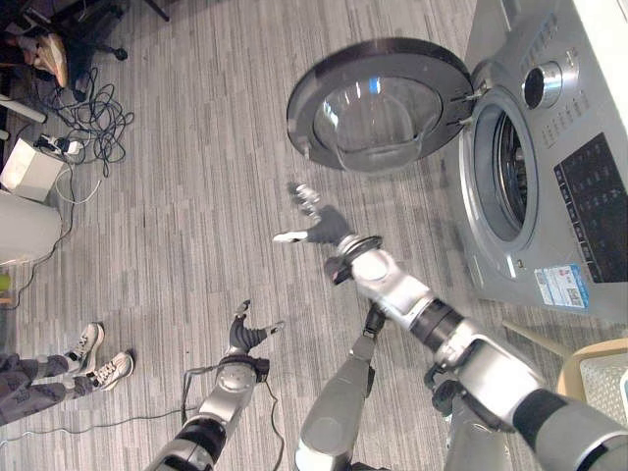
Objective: Grab the laundry basket,head to the washer,open it,put in the laundry and shut it.
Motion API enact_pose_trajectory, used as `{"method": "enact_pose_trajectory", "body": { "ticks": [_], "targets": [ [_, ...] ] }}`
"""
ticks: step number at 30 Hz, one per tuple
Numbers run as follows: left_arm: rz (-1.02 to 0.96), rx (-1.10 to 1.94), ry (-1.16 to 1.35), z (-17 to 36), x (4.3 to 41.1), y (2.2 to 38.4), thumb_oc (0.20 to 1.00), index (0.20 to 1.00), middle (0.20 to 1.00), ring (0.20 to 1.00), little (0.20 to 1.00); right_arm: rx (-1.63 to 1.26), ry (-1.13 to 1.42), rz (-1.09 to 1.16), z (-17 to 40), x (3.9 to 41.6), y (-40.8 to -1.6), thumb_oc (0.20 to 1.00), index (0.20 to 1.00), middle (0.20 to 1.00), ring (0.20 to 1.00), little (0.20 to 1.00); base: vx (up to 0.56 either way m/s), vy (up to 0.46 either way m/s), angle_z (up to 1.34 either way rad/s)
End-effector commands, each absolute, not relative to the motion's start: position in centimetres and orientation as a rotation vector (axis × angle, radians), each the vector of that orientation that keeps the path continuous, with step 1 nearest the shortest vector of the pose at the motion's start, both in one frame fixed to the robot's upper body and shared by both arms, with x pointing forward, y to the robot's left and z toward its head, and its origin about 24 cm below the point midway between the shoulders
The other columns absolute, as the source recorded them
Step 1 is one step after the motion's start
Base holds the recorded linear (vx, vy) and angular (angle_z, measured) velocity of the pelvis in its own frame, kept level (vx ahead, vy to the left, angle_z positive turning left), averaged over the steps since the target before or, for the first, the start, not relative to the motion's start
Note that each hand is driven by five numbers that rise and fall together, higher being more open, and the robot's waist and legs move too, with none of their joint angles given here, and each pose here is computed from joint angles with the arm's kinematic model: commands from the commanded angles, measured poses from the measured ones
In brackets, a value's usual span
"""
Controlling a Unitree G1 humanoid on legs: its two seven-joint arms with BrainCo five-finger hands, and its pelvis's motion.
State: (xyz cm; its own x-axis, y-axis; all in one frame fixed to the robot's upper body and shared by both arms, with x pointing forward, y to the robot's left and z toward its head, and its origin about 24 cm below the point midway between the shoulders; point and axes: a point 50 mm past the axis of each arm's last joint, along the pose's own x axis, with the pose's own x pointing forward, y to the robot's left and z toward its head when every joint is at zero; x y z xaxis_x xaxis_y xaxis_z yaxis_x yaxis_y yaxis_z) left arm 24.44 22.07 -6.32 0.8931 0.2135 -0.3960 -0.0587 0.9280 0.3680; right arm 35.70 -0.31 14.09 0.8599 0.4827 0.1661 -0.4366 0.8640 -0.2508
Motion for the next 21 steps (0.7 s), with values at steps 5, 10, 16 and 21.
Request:
{"method": "enact_pose_trajectory", "body": {
  "ticks": [5,10,16,21],
  "targets": [
    [0.167,0.418,0.294,-2.8,27.3,23.2,1.000,1.000,1.000,1.000,1.000,-0.208,-0.374,0.541,16.4,34.4,-0.2,1.000,1.000,1.000,1.000,1.000,0.00,0.060,-0.36],
    [0.160,0.405,0.240,-1.8,27.6,22.2,1.000,1.000,1.000,1.000,1.000,-0.408,-0.370,0.582,11.8,31.4,-3.3,1.000,1.000,1.000,1.000,1.000,-0.01,0.069,-0.42],
    [0.140,0.441,0.189,-0.8,28.1,21.9,1.000,1.000,1.000,1.000,1.000,-0.470,-0.251,0.535,7.9,29.9,-7.0,1.000,1.000,1.000,1.000,1.000,-0.01,0.057,-0.40],
    [0.195,0.517,0.119,1.4,29.8,23.2,1.000,1.000,1.000,1.000,1.000,-0.598,-0.068,0.423,3.1,27.6,-13.1,1.000,1.000,1.000,1.000,1.000,-0.03,0.067,-0.51]
  ]
}}
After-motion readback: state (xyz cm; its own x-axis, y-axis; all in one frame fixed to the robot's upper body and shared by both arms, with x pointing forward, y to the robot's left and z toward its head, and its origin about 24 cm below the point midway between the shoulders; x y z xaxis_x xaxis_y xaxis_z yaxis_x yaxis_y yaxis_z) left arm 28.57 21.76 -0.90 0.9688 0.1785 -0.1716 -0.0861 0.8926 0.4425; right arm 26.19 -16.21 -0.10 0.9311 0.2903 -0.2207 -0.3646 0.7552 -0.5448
